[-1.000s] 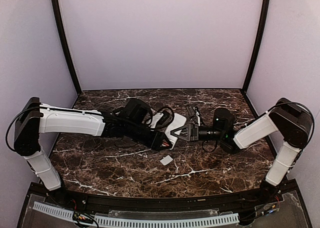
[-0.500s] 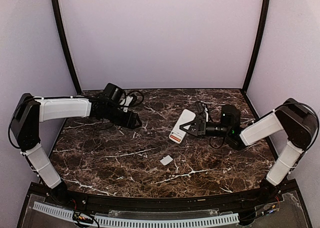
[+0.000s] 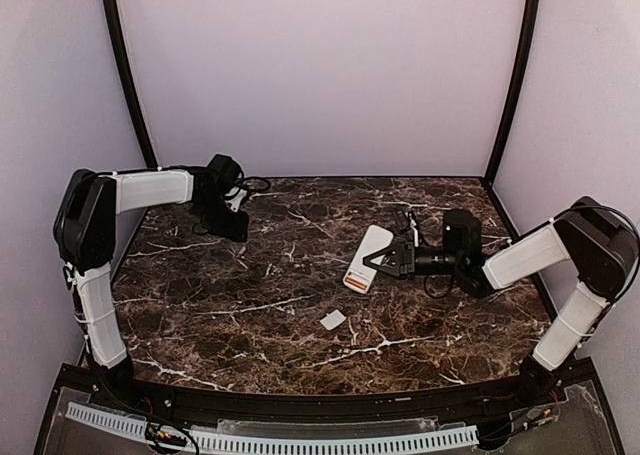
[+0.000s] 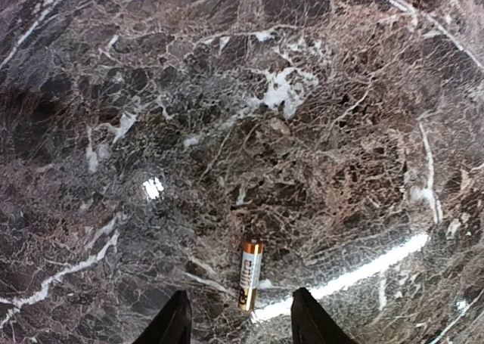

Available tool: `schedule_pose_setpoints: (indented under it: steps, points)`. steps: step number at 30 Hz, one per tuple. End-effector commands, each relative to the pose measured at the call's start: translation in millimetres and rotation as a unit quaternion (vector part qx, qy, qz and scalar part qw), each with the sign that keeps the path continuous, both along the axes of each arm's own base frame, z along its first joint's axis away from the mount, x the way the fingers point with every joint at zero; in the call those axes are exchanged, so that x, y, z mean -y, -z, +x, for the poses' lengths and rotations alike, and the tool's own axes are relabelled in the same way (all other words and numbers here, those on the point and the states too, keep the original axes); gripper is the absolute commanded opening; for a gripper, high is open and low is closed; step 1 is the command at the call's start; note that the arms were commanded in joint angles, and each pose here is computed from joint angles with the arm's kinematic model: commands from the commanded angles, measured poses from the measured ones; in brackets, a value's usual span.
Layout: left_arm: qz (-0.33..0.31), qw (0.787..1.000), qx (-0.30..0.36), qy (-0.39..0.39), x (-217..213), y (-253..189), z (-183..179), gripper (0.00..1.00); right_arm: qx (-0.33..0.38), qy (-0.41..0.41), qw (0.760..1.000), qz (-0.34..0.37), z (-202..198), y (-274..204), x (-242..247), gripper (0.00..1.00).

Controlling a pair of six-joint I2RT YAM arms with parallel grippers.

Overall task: Load the batteries into the remote control
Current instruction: Pick up the battery from the center of the board.

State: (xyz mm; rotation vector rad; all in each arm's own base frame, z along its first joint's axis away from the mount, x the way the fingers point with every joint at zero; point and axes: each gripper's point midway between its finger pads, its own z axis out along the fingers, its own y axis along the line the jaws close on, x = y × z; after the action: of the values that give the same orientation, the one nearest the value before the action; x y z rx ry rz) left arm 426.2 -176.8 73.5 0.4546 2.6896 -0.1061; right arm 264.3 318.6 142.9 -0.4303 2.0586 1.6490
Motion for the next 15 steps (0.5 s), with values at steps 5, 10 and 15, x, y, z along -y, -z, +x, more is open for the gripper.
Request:
schedule_pose_setpoints:
  steps: [5, 10, 15]
  points:
    - [0.048, 0.998, -0.047, 0.020, -5.9, 18.6, 1.2, 0.40, 0.009, -0.015, 1.000, 0.000, 0.3, -1.2, -0.2, 0.00]
    - [0.055, 0.996, -0.068, 0.021, -6.8, 35.3, -1.4, 0.35, 0.006, -0.018, 1.000, -0.001, 0.2, 0.4, -0.9, 0.00]
    - [0.051, 0.996, -0.075, 0.023, -4.3, 42.5, -1.2, 0.29, 0.005, -0.020, 1.000, -0.002, 0.9, 1.6, -1.3, 0.00]
